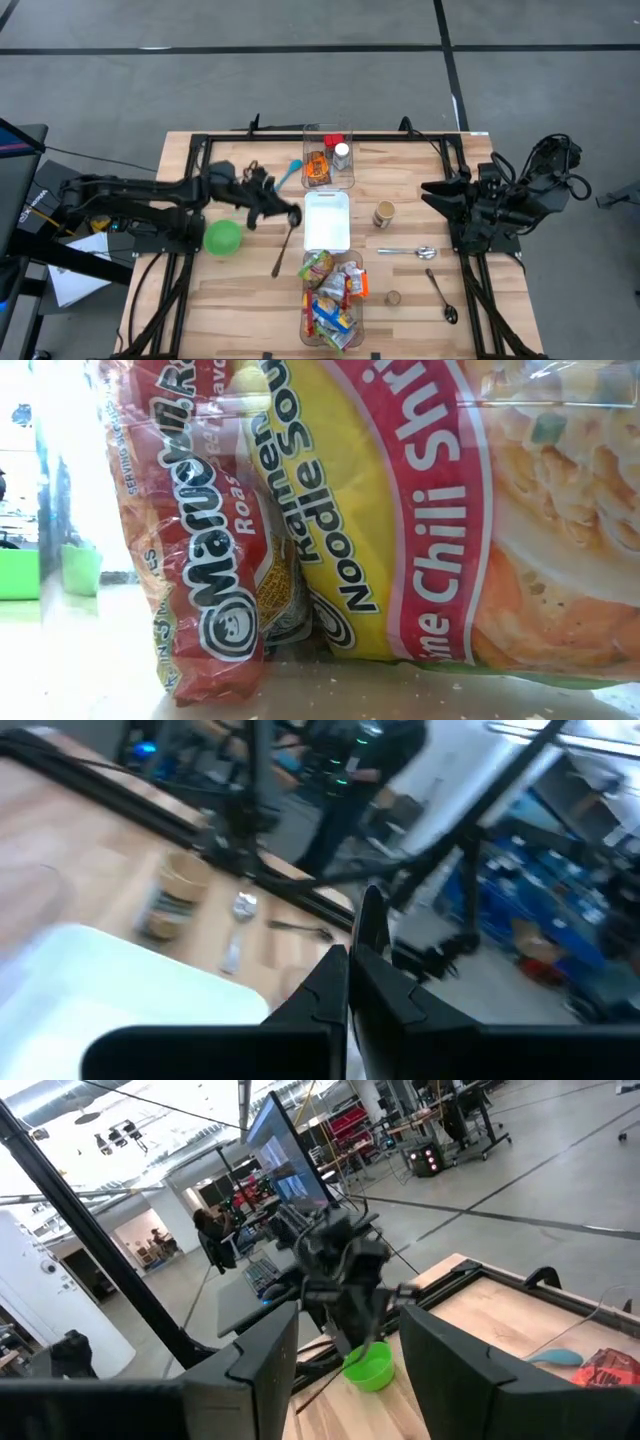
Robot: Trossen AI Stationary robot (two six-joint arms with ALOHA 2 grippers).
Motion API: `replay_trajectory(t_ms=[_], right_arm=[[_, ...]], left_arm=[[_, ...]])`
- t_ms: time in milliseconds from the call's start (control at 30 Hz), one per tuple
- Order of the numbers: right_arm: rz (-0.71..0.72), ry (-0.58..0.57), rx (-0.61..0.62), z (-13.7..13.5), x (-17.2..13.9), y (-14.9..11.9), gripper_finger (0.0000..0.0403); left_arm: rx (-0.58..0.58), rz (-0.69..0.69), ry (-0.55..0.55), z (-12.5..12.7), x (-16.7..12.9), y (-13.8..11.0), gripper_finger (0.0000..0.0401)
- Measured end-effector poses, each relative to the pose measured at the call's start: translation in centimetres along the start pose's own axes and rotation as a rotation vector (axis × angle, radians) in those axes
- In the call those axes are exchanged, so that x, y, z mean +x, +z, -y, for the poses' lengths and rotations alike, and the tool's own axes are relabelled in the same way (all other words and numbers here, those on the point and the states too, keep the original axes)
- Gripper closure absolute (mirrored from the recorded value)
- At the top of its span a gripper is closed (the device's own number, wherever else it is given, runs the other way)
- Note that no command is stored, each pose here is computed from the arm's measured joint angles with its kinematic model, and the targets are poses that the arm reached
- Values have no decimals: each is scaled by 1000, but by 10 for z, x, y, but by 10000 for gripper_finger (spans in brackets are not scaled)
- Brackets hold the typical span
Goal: Pick & Place Food Item
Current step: Put the left black spoon into the white bin
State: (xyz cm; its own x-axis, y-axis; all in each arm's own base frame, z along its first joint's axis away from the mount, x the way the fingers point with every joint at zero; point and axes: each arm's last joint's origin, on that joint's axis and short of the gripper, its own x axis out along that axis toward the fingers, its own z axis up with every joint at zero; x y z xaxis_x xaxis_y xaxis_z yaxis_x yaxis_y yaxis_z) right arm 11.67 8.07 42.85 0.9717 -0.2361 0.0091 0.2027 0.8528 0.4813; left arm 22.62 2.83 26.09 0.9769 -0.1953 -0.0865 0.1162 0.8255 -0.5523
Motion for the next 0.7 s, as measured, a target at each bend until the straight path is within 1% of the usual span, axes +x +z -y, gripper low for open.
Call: replay_trajectory(t_ms=[67,133,267,367,433,533,600,700], right_arm=[[0,0,-11,0,0,0,232],[0,0,-20,0,0,0,232],[0,0,-27,0,0,0,232],[0,0,-28,0,0,0,232],[0,0,-28,0,0,0,232],[-3,4,-29,0,0,0,232],[-10,16,-30,0,0,-1,232],[-14,22,-30,0,0,-1,232]], left_arm=[[-15,-15,51,-4,5,14,401],[-5,-46,96,-9,12,25,401],[46,-31,109,-15,31,53,401],[101,-31,134,-27,47,67,401],[121,-49,163,-37,58,74,401],[154,-108,211,-55,73,78,401],[181,-142,245,-65,83,76,401],[208,-158,274,-76,96,73,401]])
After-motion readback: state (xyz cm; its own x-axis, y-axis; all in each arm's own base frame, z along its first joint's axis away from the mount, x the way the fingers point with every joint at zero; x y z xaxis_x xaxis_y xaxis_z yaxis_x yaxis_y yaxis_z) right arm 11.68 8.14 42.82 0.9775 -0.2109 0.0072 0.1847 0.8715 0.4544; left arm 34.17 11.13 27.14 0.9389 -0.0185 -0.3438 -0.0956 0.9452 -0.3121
